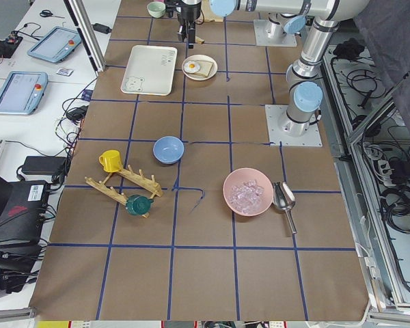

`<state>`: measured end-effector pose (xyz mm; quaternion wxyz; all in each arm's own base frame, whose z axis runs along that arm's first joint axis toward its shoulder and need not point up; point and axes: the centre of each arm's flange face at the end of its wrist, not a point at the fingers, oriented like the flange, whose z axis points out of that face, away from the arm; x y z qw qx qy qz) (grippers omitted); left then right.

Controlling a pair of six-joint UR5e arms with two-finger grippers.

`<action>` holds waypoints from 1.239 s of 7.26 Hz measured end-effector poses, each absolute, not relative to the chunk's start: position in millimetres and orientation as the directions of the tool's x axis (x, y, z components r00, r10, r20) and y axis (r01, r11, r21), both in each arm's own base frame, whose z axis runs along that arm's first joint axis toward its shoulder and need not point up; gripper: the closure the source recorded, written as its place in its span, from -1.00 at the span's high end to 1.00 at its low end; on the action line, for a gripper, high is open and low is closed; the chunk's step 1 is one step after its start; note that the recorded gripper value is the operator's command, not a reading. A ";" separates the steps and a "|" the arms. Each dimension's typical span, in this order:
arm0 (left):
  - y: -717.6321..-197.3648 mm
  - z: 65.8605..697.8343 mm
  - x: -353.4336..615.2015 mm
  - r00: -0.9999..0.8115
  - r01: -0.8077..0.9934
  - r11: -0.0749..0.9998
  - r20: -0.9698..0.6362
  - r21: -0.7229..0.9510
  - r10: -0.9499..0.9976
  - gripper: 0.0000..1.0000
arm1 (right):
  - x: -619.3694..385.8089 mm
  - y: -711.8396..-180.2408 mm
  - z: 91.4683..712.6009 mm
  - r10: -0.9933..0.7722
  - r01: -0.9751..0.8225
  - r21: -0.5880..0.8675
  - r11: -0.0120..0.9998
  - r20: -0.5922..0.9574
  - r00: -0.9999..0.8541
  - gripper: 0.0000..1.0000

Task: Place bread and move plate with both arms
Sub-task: 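Lift the bread slice and carry it over the white plate, then lower the bread onto the egg toast and open the right gripper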

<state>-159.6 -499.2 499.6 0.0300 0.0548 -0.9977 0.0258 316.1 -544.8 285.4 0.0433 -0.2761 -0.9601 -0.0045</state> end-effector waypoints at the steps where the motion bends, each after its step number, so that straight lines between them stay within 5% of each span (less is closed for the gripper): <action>1: -499.2 499.6 -159.6 -0.992 -0.111 0.993 0.063 -0.048 -0.108 1.00 | 335.5 -540.7 271.2 0.554 0.556 0.000 0.831 0.090 -0.828 -1.00; 5: -499.2 499.5 -159.4 -0.992 -0.111 0.993 0.063 -0.048 -0.108 1.00 | 364.5 -519.7 241.7 0.542 0.549 0.035 0.835 0.118 -0.832 -1.00; 6: -499.2 499.6 -159.5 -0.992 -0.111 0.993 0.063 -0.048 -0.108 1.00 | 365.2 -518.2 234.1 0.540 0.547 0.037 0.836 0.121 -0.833 -0.78; 8: -499.2 499.6 -159.6 -0.992 -0.111 0.993 0.063 -0.048 -0.108 1.00 | 364.5 -515.4 223.5 0.538 0.547 0.042 0.836 0.129 -0.833 0.59; 9: -499.2 499.6 -159.6 -0.992 -0.111 0.993 0.063 -0.048 -0.108 1.00 | 364.3 -515.0 221.8 0.538 0.546 0.041 0.837 0.131 -0.833 0.96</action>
